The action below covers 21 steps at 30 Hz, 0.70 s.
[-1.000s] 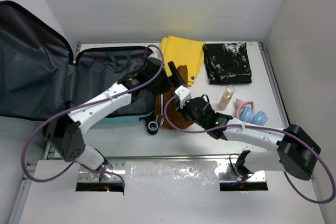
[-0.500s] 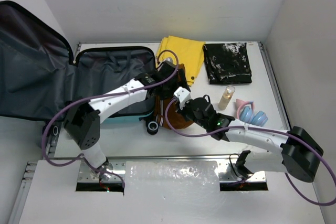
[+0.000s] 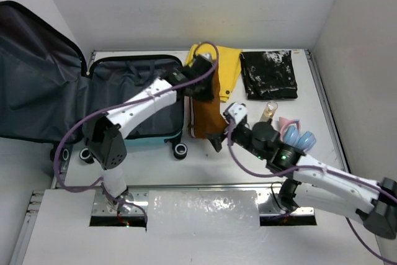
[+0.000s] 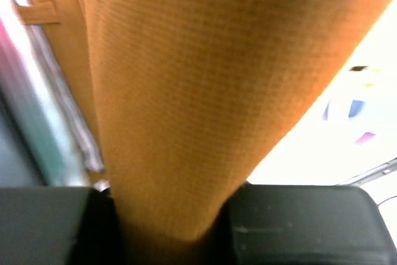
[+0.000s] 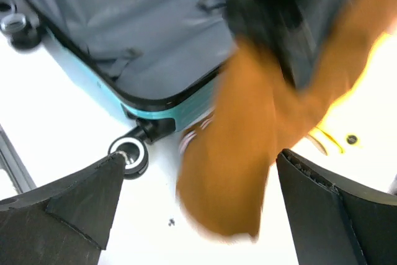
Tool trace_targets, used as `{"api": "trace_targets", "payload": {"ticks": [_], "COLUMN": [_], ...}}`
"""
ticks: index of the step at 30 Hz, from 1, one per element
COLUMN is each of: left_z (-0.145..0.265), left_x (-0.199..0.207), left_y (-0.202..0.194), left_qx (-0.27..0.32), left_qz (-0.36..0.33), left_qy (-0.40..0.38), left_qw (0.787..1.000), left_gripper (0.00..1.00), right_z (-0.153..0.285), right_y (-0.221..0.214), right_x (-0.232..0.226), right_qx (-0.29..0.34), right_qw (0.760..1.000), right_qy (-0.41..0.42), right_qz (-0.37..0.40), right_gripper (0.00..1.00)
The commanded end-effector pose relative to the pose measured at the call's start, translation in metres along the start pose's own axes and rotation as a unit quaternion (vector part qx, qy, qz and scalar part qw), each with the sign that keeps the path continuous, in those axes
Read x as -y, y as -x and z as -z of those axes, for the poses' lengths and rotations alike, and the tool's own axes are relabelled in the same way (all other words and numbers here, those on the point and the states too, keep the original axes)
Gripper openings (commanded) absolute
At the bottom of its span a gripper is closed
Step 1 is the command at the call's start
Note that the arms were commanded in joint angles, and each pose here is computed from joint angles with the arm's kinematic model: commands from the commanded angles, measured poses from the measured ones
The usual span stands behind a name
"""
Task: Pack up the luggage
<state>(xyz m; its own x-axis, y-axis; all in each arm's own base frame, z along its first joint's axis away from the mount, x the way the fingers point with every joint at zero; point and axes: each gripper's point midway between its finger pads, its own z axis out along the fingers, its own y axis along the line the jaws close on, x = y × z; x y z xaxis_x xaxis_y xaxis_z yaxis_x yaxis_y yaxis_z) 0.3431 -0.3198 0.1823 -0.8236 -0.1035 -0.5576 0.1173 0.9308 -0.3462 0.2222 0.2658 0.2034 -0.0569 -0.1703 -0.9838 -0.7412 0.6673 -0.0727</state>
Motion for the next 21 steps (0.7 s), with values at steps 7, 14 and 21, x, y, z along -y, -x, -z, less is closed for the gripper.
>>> {"api": "trace_targets", "payload": {"ticks": [7,14,21], "left_z": [0.151,0.134,0.127], "left_x": [-0.066,-0.131,-0.18], "left_y": [0.18,0.185,0.199], "left_qx": [0.179,0.125,0.121], "left_qz": [-0.062,-0.073,-0.002], "left_qy": [-0.105,-0.148,-0.172], "left_qw": [0.976,0.978,0.978], "left_gripper": [0.0,0.03,0.0], "right_z": [0.066,0.072,0.075], "right_y": [0.031,0.03,0.025], "right_x": [0.034,0.04,0.041], "right_qx": [-0.003,-0.019,-0.036], "right_qw": [0.995,0.994,0.994], "right_qy": [-0.086,-0.1,-0.101], "right_qz": [-0.059,-0.048,-0.036], "right_gripper": [0.99,0.99,0.99]}}
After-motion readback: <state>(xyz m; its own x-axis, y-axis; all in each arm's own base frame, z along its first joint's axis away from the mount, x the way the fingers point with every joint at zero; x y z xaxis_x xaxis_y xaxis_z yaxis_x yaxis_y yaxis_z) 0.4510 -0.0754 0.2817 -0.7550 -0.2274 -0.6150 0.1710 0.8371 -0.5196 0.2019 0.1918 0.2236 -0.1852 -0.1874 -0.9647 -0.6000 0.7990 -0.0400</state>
